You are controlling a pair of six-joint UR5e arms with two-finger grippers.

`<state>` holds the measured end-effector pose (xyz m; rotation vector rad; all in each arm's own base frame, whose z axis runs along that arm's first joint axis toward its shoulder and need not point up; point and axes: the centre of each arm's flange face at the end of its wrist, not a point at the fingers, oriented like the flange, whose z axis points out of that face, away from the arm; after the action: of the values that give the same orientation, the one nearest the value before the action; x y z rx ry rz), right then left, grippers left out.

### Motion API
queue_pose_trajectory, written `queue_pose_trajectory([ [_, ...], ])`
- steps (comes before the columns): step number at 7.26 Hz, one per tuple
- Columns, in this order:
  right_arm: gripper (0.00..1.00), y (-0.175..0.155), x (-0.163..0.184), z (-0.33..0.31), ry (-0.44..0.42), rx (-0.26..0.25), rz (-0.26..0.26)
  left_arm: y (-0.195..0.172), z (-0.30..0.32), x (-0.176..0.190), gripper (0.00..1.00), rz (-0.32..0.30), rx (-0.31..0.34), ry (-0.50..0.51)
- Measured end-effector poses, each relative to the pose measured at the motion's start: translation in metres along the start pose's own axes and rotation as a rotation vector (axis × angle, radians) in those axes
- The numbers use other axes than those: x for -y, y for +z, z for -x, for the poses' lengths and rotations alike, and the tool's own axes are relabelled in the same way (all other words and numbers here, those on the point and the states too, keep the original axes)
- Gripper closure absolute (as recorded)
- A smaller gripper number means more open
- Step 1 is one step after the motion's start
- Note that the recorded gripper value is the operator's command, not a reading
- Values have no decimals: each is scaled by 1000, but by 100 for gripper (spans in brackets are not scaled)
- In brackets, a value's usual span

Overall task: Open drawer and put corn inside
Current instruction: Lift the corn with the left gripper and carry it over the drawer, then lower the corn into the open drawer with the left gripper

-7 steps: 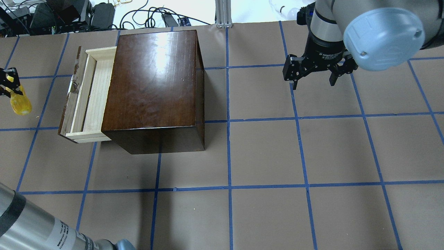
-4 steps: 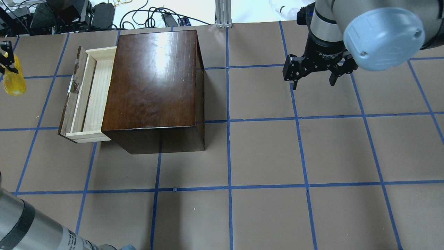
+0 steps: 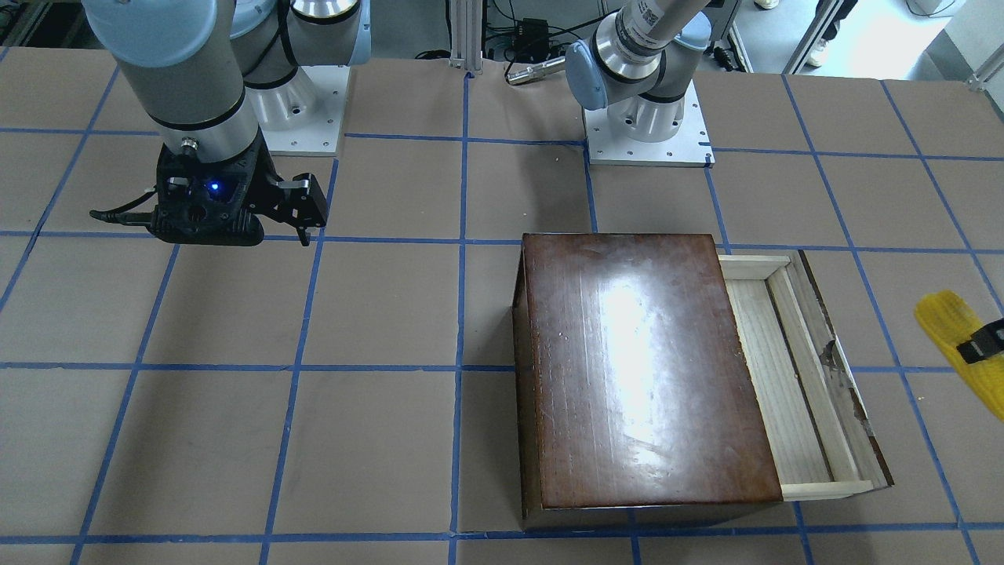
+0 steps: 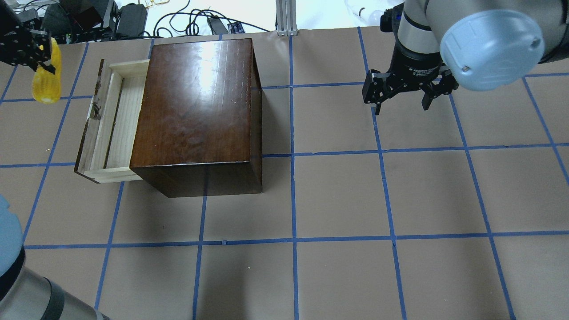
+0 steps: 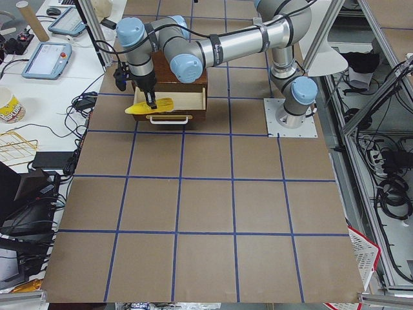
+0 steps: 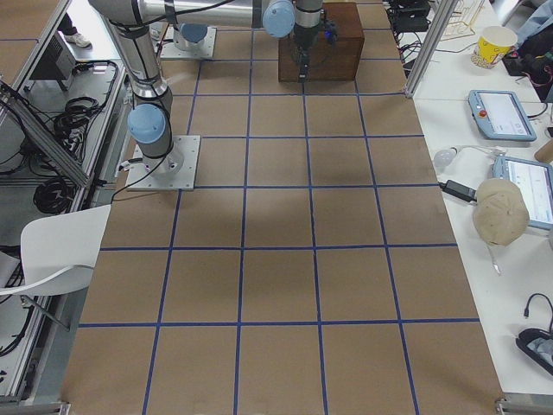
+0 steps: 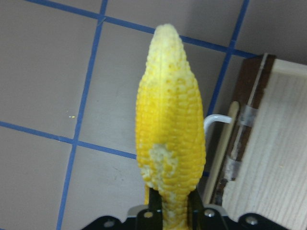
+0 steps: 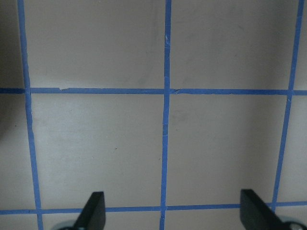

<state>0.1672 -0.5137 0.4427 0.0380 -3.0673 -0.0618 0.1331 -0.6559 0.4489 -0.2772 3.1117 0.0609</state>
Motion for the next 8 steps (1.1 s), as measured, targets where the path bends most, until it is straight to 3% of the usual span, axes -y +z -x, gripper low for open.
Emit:
queue_pose_trajectory([
  [3,0,0,0,0,0,-1,-1,30,-62,-8,100,52,-14,81],
  [6,0,0,0,0,0,-1,-1,66,-72,-15,97,115,-26,104],
  [8,0,0,0,0,0,-1,-1,84,-75,-14,97,118,-28,109],
])
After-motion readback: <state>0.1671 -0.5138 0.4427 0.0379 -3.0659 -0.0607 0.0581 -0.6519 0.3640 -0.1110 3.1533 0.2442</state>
